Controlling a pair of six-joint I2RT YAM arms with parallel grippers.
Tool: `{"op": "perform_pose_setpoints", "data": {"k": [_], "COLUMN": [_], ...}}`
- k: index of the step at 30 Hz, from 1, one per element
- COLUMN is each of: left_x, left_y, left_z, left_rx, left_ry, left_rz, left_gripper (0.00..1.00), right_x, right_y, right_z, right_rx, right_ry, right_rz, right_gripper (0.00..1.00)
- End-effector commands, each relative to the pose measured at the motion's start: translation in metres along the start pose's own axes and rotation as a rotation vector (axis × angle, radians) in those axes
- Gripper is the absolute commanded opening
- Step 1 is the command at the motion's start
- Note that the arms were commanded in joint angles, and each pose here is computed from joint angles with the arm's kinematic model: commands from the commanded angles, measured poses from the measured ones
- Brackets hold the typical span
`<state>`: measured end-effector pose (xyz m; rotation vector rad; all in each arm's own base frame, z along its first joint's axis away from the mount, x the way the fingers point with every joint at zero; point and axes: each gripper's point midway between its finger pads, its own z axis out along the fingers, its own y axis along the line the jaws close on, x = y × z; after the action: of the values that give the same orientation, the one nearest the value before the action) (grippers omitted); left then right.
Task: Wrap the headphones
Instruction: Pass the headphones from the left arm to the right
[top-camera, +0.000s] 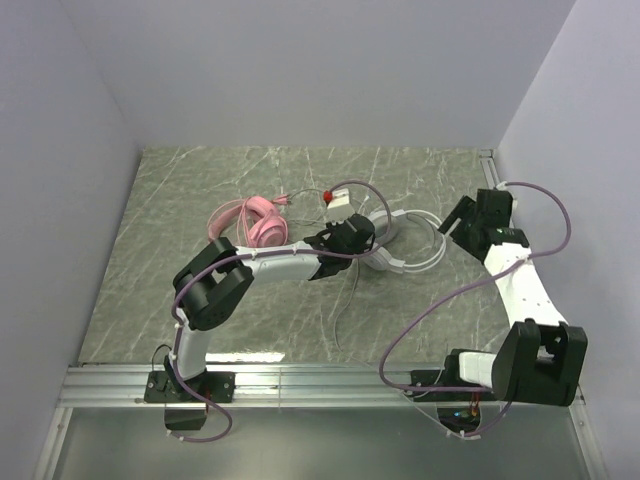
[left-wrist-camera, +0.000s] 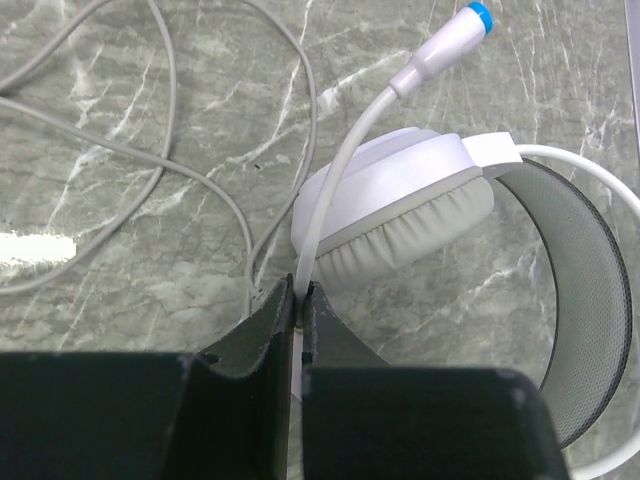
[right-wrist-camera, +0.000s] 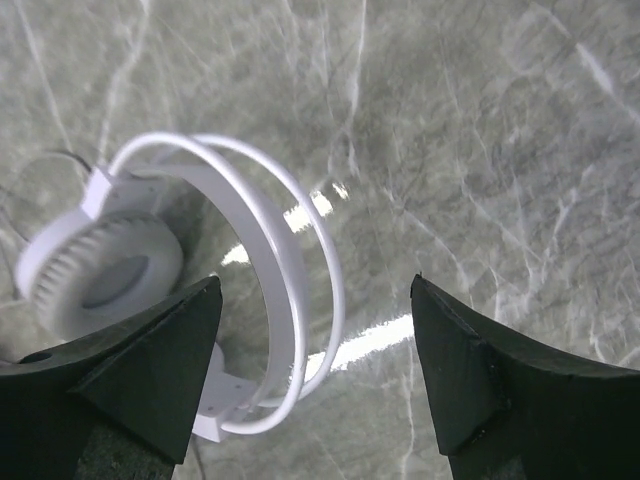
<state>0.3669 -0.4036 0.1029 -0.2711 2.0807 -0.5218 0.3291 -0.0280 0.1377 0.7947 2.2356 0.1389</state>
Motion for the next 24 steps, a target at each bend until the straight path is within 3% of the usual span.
{"op": "perform_pose_setpoints", "data": {"k": [1,24], "left_x": [-0.024,-0.011], "left_y": [-0.003,0.005], "left_z": [-0.007,-0.001], "left_rx": [-0.002,0.023], "left_ry": [-0.072,-0.079], "left_rz": [0.033,0.064], "left_gripper": [0.00,0.00], "right_x": [-0.010,0.035], "right_y": [0.007,-0.004], "right_z": [-0.004,0.045], "right_rx": [0.026,0.126], "right_ry": [-0.018,0.142], "right_rz": [-0.077,-0.170], "right_gripper": [0.83,0.73]}}
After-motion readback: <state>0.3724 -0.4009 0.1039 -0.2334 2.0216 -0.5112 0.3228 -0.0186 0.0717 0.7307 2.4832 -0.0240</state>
